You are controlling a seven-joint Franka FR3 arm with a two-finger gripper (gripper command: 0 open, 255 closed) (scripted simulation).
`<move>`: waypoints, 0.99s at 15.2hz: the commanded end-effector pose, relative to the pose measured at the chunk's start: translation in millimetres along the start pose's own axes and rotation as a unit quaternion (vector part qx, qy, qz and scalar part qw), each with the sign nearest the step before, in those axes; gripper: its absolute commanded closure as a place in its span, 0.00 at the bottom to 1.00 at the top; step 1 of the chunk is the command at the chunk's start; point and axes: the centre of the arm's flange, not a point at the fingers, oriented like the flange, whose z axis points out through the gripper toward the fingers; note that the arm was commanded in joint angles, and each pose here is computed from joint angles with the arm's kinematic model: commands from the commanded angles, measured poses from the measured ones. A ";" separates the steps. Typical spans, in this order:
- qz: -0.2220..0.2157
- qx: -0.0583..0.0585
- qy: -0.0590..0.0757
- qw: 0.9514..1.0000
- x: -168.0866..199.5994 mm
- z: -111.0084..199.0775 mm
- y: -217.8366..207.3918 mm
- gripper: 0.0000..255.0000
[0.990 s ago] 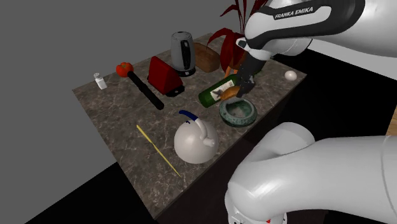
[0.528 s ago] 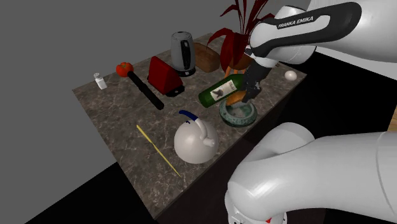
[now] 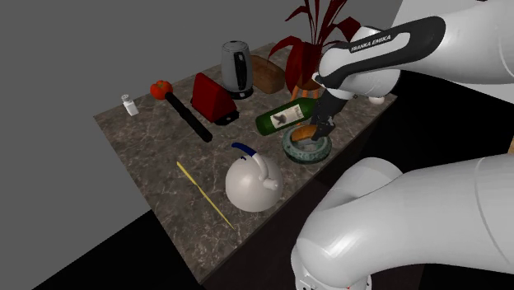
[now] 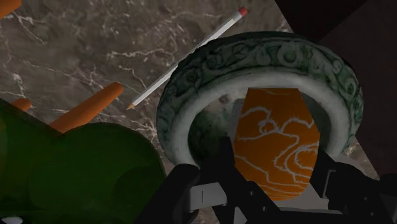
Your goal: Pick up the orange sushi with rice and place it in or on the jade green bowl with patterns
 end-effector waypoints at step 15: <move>-0.001 0.003 0.000 1.000 -0.4 -20.0 -0.4 0.00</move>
